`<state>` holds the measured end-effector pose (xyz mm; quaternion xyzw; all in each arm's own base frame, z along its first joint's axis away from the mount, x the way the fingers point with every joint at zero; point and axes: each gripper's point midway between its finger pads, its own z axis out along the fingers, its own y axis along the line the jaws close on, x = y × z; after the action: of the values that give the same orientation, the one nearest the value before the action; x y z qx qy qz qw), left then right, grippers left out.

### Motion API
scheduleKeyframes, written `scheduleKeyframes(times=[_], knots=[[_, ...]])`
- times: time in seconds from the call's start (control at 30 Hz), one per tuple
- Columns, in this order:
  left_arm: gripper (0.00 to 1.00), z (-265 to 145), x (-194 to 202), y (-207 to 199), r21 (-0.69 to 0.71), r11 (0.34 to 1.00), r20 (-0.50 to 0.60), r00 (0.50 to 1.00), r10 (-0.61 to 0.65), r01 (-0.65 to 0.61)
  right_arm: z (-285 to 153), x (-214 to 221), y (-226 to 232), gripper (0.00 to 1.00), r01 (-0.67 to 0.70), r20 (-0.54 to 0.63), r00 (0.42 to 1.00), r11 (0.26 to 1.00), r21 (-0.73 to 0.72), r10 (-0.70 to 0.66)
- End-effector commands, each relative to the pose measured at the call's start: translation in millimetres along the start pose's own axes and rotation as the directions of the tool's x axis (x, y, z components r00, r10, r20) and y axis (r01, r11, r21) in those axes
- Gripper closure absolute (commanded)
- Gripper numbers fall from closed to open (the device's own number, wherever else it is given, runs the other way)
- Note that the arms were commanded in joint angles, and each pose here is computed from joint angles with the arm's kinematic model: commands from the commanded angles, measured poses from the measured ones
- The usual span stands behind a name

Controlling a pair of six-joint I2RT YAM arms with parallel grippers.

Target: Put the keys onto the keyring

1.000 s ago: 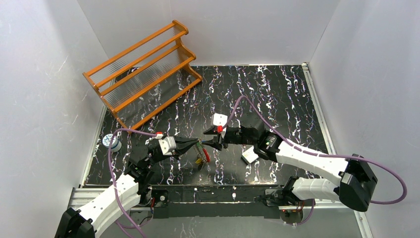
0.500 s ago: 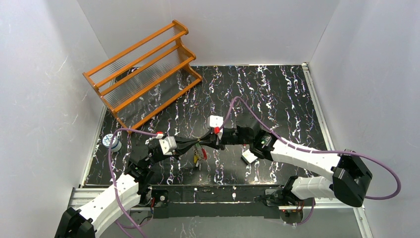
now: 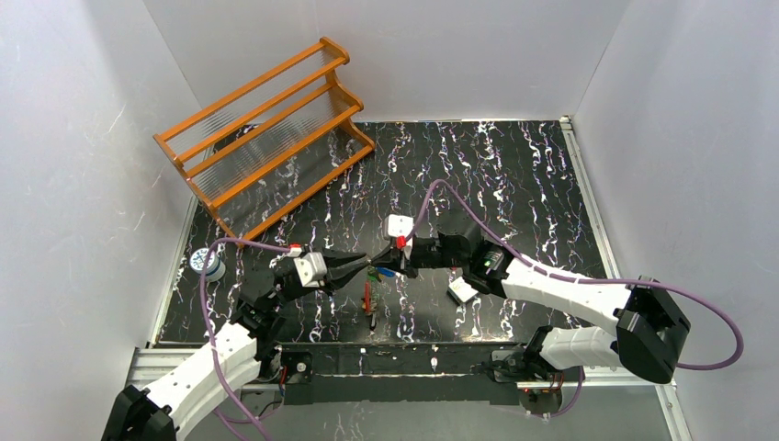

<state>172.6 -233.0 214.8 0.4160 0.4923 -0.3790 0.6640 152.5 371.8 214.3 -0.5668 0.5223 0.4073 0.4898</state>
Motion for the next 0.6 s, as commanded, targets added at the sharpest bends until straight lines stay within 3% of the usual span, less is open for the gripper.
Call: scheduleKeyframes(times=[0.0,0.13,0.2,0.4,0.57], knots=[[0.72,3.5,-34.3,8.5,-0.028,0.997,0.074,0.994,0.078,-0.077,-2.9,-23.6,-13.8,0.99,0.067,0.01,0.998,0.997,0.046,-0.068],[0.61,4.4,-34.7,17.8,-0.06,0.995,0.017,0.997,0.082,-0.081,-4.7,-17.5,-16.7,0.99,0.083,-0.056,0.995,0.996,0.041,-0.081],[0.6,4.5,-25.3,17.9,-0.031,0.995,-0.07,0.993,0.094,-0.097,-5.0,-14.3,-17.8,0.99,0.089,-0.087,0.993,0.995,0.034,-0.086],[0.6,-9.6,0.7,18.0,0.106,0.981,-0.361,0.913,0.192,-0.165,-1.6,-9.2,-16.8,0.99,0.084,-0.141,0.986,0.996,-0.004,-0.084],[0.59,-19.6,9.6,10.4,0.205,0.967,-0.451,0.862,0.231,-0.152,3.6,5.1,-10.3,0.99,0.017,-0.212,0.977,0.998,-0.061,-0.03]])
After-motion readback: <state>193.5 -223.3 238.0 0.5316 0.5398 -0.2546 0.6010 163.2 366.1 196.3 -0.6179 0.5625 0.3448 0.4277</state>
